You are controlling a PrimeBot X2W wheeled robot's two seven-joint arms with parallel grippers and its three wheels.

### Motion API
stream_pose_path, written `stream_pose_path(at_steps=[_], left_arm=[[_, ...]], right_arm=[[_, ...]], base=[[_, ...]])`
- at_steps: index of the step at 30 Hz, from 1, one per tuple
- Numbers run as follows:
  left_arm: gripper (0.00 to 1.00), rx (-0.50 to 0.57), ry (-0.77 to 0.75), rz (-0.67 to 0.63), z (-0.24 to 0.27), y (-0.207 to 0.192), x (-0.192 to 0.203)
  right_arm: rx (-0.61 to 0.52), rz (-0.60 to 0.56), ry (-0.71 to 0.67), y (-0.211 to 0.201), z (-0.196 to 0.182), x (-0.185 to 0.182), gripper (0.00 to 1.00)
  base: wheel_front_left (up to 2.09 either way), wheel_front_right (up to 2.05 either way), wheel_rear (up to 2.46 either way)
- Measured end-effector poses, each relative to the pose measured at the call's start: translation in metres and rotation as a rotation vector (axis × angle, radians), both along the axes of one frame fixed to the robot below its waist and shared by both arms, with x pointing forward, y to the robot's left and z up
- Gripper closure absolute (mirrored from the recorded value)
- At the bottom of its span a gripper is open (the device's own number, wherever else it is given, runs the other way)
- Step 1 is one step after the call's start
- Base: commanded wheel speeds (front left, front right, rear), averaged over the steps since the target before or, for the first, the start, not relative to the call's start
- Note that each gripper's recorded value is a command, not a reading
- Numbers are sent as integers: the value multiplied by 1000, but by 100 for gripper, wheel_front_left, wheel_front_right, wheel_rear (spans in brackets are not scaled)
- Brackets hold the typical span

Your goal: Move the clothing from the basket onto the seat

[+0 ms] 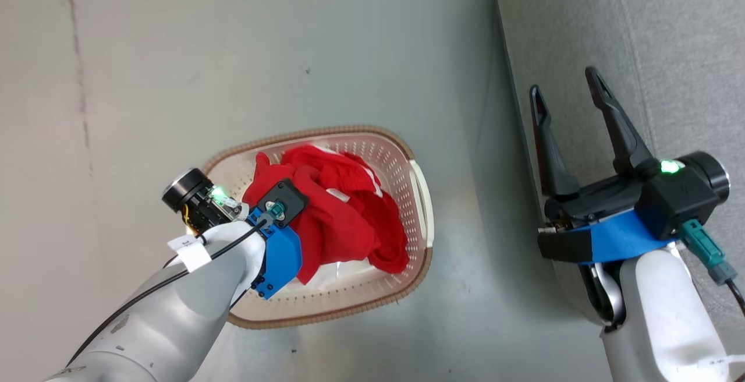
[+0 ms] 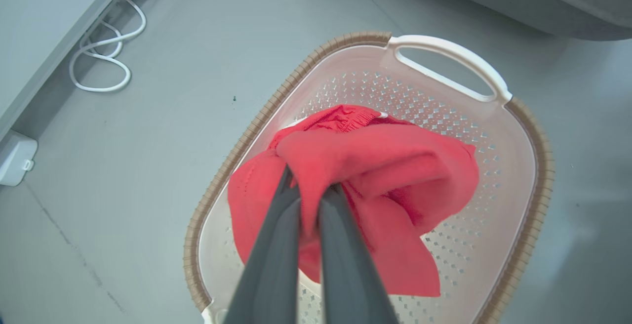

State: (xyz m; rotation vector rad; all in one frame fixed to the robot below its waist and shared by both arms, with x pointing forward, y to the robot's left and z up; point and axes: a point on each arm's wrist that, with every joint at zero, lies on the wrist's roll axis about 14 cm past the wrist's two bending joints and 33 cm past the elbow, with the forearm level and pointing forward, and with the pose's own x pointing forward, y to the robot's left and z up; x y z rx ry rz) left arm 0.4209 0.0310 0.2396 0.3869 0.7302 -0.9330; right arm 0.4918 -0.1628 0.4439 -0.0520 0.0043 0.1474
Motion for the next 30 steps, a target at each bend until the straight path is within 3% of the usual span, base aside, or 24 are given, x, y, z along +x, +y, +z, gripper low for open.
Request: stream_pose_path(at_steps=[17, 30], left_arm=[[100, -255, -295, 301, 144, 19, 60], [100, -443, -498, 386, 236, 21, 68]], right_arm=[[20, 5, -90, 6, 54, -40, 0], [37, 0, -130, 6, 75, -65, 0]], base=[[0, 0, 0], [0, 0, 0]])
